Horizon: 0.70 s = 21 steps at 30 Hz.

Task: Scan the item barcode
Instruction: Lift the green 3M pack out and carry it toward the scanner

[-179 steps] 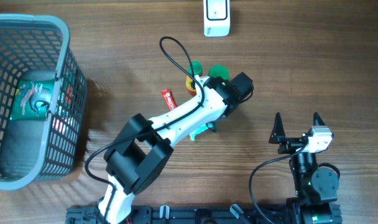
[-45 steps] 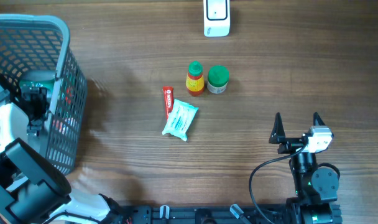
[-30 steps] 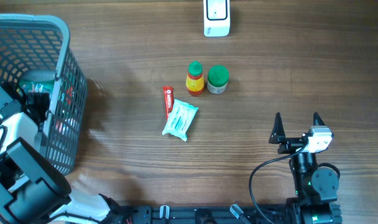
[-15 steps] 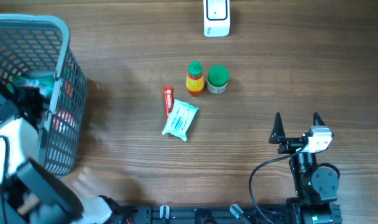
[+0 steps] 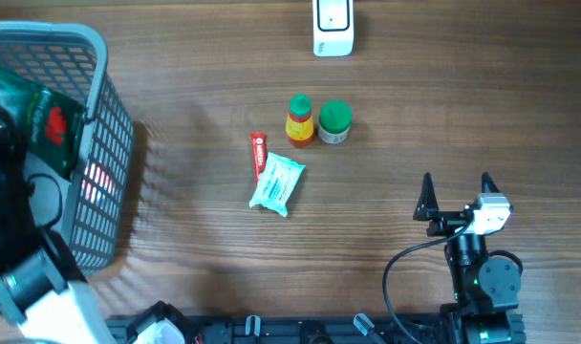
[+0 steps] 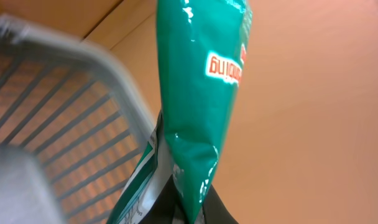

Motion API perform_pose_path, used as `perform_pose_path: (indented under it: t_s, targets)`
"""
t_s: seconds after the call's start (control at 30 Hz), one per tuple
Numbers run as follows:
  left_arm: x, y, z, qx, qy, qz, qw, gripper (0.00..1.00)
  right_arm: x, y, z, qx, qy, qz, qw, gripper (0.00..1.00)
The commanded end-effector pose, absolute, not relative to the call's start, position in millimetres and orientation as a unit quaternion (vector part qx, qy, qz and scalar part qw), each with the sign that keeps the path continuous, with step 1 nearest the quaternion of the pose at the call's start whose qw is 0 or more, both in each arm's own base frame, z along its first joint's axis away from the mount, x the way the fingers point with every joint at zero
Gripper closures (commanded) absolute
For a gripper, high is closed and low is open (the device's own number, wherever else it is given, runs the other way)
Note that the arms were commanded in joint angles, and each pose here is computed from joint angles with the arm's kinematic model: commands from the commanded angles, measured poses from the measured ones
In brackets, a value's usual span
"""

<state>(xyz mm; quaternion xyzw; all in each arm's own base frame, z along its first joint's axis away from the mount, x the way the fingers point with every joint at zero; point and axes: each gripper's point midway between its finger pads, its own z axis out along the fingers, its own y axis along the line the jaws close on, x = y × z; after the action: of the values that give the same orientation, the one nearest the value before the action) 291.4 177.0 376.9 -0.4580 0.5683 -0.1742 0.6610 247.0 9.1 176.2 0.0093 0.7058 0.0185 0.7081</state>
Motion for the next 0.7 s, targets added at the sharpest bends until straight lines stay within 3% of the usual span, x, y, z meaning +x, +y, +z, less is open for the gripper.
perform_pose_path:
  t_s: [0.0,0.17,0.53,0.67]
  targets:
    - [261.3,141.9,430.8,-0.414,0.521,-0.224,0.712,0.96,246.6,12.1,177.6,0.0,0.703,0.021,0.711,0.0]
    - [257.8,58.9,454.9,-0.267,0.576,-0.347,0.69,0.96,246.6,12.1,177.6,0.0,0.703,0.02,0.711,0.0]
    - [261.9,-91.1,433.9,0.02,0.665,-0.459,0.589,0.96,246.6,12.1,177.6,0.0,0.703,0.021,0.711,0.0]
    - [277.6,-133.5,408.3,0.076,0.688,-0.461,0.555,0.96,246.6,12.1,177.6,0.0,0.703,0.021,0.711,0.0]
